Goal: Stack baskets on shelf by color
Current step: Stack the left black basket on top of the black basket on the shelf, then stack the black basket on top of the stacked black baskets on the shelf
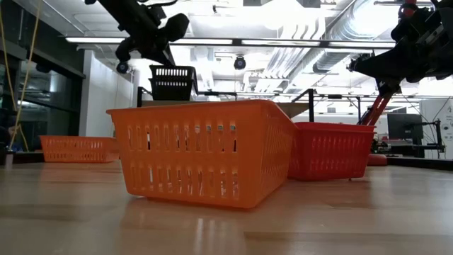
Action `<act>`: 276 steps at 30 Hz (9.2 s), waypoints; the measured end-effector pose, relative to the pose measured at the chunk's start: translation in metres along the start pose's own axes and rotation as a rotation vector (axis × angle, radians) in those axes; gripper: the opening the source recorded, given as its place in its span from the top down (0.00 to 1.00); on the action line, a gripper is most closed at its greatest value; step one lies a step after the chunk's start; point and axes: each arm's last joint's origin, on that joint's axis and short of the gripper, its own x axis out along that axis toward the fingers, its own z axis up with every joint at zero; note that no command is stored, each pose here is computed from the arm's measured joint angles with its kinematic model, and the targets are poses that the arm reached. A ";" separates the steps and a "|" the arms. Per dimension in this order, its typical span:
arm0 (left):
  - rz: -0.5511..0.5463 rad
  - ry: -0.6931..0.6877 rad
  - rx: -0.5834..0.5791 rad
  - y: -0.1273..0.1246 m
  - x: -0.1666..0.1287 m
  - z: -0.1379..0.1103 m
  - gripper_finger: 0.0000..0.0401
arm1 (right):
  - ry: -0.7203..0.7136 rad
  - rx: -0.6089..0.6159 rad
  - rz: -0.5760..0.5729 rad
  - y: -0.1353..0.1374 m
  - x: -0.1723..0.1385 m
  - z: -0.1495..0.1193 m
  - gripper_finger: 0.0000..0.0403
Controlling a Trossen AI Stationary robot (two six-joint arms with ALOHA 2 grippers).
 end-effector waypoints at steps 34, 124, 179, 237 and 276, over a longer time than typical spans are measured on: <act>-0.079 0.026 0.006 -0.082 0.044 0.032 1.00 | 0.000 0.000 0.000 0.000 0.000 0.000 1.00; -1.125 -0.008 0.317 -0.072 -0.120 0.044 1.00 | -0.520 0.554 0.268 0.015 -0.019 0.073 1.00; -1.301 -0.167 0.057 0.066 -0.140 0.005 1.00 | 1.368 1.137 -1.083 0.225 0.086 -0.026 0.52; -1.370 -0.261 -0.261 0.068 -0.151 0.026 1.00 | 0.586 -0.744 0.358 0.089 0.251 0.277 1.00; -0.659 0.703 -0.424 -0.031 -0.033 -0.053 0.46 | 1.201 -1.425 0.591 0.131 0.278 0.091 1.00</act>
